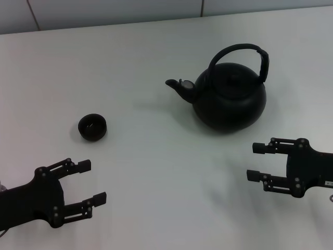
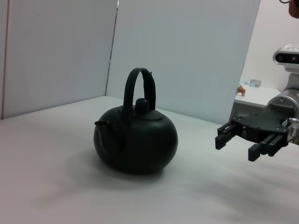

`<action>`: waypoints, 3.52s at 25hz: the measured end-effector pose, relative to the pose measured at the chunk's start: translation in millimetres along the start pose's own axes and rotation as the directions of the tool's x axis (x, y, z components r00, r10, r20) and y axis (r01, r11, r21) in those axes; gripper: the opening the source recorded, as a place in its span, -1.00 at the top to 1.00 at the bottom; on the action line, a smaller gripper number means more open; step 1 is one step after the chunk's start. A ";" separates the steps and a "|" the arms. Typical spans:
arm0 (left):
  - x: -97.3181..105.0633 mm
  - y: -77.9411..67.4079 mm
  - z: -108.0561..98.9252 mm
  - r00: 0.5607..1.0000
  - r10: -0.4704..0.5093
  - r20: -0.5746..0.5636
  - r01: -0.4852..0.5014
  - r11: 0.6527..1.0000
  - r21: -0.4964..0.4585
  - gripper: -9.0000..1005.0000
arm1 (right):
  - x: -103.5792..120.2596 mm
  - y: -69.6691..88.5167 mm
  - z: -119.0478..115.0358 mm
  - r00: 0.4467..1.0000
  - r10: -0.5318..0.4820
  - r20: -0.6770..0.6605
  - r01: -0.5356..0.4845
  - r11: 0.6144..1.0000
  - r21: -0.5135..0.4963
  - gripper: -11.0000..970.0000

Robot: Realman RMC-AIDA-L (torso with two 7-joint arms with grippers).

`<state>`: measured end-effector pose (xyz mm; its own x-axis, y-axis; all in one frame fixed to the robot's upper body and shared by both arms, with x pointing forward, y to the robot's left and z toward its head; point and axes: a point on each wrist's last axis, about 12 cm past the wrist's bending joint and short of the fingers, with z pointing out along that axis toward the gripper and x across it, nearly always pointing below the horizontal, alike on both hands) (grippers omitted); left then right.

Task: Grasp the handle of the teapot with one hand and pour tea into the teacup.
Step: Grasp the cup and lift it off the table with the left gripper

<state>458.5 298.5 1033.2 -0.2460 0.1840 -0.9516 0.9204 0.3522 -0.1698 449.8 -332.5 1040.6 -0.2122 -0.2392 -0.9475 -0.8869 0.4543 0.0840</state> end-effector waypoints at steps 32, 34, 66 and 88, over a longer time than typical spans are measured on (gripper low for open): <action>11.2 8.6 -12.6 0.983 0.088 0.164 -0.015 0.915 -0.402 -0.56 | 2.5 1.4 0.5 1.000 -0.006 -0.004 0.006 1.000 0.009 -0.31; 11.9 9.1 -12.1 0.982 0.082 0.168 -0.008 0.915 -0.404 -0.55 | 2.4 1.3 0.3 1.000 -0.006 -0.003 0.006 1.000 0.011 -0.31; 10.9 41.6 43.0 0.994 0.097 -0.054 -0.111 0.911 -0.397 -0.48 | 1.9 0.5 -0.3 1.000 -0.006 0.002 0.006 1.000 0.020 -0.31; 2.4 53.9 64.0 0.987 0.111 -0.118 -0.148 0.917 -0.371 -0.44 | -0.1 -2.6 -1.6 1.000 -0.012 0.001 0.012 1.000 0.023 -0.31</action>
<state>526.9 259.2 1005.3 -0.1761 0.3292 -0.9277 0.7672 0.6364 0.0802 451.4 -335.0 1041.0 -0.2010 -0.2440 -0.9487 -0.8800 0.4705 0.0654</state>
